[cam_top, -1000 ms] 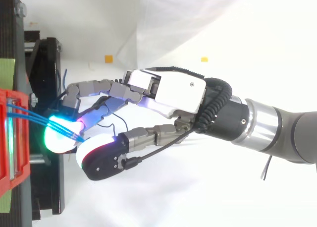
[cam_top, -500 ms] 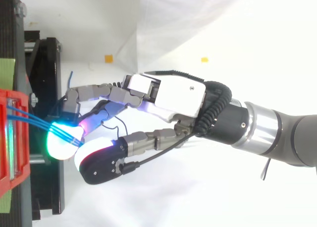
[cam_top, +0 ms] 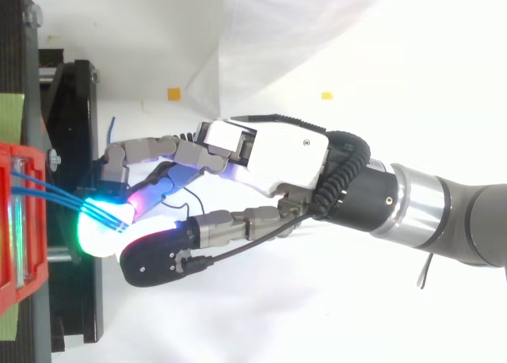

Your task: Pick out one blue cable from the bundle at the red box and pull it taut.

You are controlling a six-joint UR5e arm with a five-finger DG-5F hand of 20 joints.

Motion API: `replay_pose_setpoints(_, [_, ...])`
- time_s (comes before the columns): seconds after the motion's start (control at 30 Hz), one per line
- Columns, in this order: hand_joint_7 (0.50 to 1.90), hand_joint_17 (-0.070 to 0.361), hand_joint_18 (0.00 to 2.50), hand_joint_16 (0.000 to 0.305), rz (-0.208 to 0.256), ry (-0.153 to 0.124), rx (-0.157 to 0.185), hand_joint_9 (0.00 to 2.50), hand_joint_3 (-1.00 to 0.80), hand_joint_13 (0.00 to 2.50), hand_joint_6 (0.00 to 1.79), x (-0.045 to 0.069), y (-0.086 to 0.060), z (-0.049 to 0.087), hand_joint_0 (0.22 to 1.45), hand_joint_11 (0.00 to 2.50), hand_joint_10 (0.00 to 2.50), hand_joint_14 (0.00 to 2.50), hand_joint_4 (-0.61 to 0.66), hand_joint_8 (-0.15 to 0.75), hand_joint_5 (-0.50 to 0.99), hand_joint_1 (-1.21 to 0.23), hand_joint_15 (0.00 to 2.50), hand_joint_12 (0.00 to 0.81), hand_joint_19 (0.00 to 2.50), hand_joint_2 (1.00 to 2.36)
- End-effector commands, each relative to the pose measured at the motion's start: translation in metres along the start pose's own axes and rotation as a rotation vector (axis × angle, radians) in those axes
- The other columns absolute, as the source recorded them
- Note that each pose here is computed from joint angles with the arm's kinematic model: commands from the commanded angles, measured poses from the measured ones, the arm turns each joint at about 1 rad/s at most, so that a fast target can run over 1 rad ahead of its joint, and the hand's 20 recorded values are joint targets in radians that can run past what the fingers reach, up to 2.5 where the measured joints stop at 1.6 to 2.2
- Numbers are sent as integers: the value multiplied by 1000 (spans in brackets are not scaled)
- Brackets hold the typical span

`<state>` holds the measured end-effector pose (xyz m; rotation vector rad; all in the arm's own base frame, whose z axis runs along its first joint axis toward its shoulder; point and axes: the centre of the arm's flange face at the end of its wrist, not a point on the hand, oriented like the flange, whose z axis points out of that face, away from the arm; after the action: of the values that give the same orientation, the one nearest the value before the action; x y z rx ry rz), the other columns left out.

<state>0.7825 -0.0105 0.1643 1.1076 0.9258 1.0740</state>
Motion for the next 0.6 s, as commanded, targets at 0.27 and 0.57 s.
replay_pose_setpoints(0.27, [1192, 111, 577, 50, 0, -3, -1, 850, -124, 738, 644, -4, 0, 1, 611, 504, 20, 17, 146, 215, -125, -607, 358, 317, 647, 1022])
replay_pose_setpoints(0.57, [1026, 120, 603, 54, -1, -3, 1, 846, -74, 745, 736, -4, -1, 1, 609, 521, 19, 15, 185, 239, -144, -580, 357, 339, 636, 1019])
